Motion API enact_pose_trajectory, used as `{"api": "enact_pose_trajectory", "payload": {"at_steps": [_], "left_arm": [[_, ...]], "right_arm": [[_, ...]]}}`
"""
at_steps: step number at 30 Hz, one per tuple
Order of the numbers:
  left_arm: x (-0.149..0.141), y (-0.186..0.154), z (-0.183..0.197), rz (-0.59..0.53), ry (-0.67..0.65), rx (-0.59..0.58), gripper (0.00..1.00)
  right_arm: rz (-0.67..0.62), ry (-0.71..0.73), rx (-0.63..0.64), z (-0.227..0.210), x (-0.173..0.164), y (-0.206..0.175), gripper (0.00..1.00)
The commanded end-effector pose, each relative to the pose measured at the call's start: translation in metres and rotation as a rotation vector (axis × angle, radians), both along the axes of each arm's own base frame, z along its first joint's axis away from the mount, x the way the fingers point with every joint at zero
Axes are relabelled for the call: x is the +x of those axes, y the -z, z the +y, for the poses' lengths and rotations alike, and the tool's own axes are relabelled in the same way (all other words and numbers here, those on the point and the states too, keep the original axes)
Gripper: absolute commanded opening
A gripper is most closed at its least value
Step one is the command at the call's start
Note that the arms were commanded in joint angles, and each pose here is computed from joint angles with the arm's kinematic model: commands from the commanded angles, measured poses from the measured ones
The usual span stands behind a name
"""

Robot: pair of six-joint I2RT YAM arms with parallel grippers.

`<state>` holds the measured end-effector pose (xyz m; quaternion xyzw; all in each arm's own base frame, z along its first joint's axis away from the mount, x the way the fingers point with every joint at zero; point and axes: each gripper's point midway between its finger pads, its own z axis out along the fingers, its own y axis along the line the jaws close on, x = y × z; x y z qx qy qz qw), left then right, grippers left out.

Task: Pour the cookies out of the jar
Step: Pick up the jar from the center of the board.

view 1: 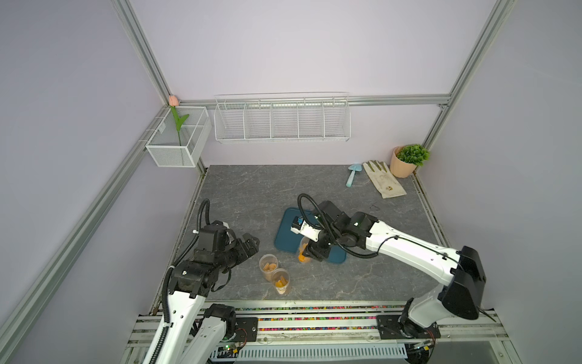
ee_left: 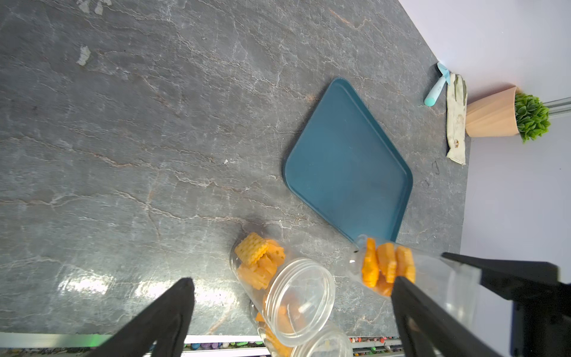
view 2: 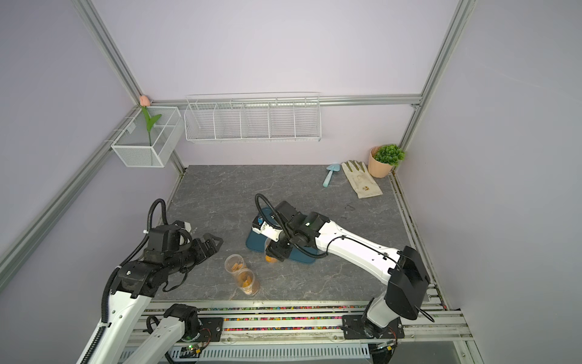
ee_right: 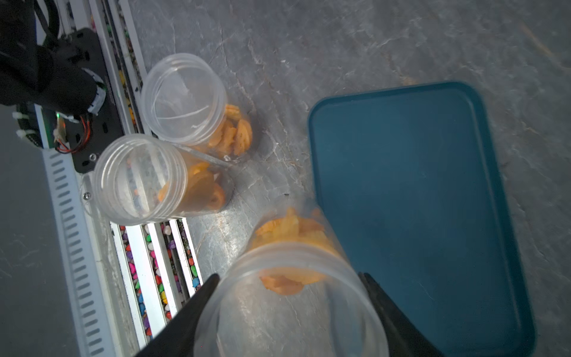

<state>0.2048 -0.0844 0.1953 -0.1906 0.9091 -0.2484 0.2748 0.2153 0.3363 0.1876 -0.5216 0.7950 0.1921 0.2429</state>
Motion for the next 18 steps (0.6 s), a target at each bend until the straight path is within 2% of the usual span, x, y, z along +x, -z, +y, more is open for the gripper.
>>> {"api": "enact_pose_trajectory", "payload": {"at_steps": [1,10,13,18], "left_arm": [[0.007,-0.009,-0.003,-0.020,0.001,-0.013,0.99],[0.028,-0.015,-0.016,-0.002,0.035,-0.041,0.99],[0.038,-0.024,-0.028,-0.018,0.054,-0.105,0.99],[0.062,-0.047,-0.059,-0.045,0.107,-0.289,0.99]], "right_arm": [[0.037,0.097,0.077,-0.012,0.008,-0.015,0.67],[0.142,0.404,0.195,-0.067,0.040,-0.025,0.68],[0.190,0.497,0.269,-0.079,0.050,-0.031,0.68],[0.259,0.632,0.414,-0.093,0.067,-0.052,0.68]]}}
